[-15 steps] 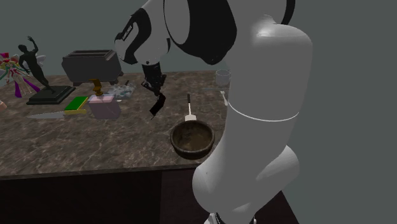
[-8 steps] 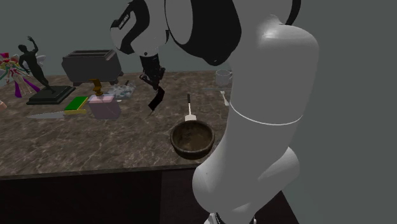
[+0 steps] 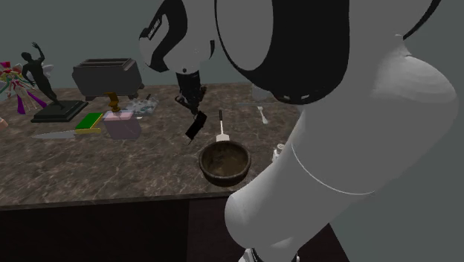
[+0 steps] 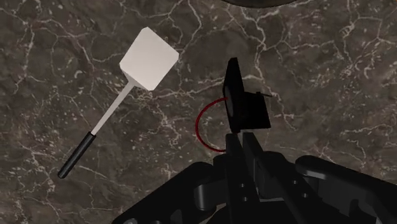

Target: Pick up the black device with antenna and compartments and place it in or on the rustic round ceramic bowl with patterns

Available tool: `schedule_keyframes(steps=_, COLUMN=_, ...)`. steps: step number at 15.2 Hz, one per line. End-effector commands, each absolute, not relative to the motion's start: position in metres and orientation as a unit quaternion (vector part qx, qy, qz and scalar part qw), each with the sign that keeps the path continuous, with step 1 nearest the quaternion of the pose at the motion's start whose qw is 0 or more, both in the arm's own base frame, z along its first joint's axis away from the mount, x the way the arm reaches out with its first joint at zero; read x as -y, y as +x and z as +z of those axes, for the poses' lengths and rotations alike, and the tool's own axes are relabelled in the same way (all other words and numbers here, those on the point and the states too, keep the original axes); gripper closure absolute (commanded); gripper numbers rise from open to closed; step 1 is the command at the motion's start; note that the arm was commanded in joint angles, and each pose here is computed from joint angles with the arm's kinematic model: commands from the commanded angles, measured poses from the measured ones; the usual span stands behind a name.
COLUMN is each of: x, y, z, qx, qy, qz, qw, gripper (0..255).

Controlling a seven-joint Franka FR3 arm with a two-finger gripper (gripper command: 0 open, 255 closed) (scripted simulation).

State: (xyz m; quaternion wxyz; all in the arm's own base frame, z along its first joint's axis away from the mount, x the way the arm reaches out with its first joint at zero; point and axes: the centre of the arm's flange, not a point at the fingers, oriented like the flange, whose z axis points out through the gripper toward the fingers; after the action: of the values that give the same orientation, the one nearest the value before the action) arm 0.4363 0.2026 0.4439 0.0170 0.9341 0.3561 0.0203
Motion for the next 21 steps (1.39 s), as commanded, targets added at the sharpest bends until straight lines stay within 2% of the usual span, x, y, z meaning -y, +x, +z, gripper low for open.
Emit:
schedule_keyframes(steps=1, x=-0.190, y=0.414, z=0.441, qx=-0.356, qy=0.934, qz=0.020, qw=0.017, gripper=255)
schedule_keyframes(steps=12, x=-0.110, y=0.293, z=0.435, qx=-0.356, qy=0.934, qz=0.020, qw=0.017, gripper=255)
schedule_keyframes(steps=13, x=-0.116, y=0.304, z=0.433, qx=-0.356, qy=0.934, qz=0.021, qw=0.017, gripper=255)
schedule_keyframes(steps=14, x=-0.116, y=0.304, z=0.433, qx=-0.356, qy=0.934, qz=0.021, qw=0.017, gripper=0)
schedule_keyframes(steps=15, x=-0.146, y=0.323, z=0.428, qx=-0.386, qy=0.919, qz=-0.036, qw=0.072, gripper=0)
schedule_keyframes(steps=16, x=-0.170, y=0.336, z=0.420, qx=-0.407, qy=0.902, qz=-0.081, qw=0.115, gripper=0)
schedule_keyframes(steps=21, x=-0.163, y=0.335, z=0.395, qx=-0.407, qy=0.902, qz=-0.081, qw=0.115, gripper=0)
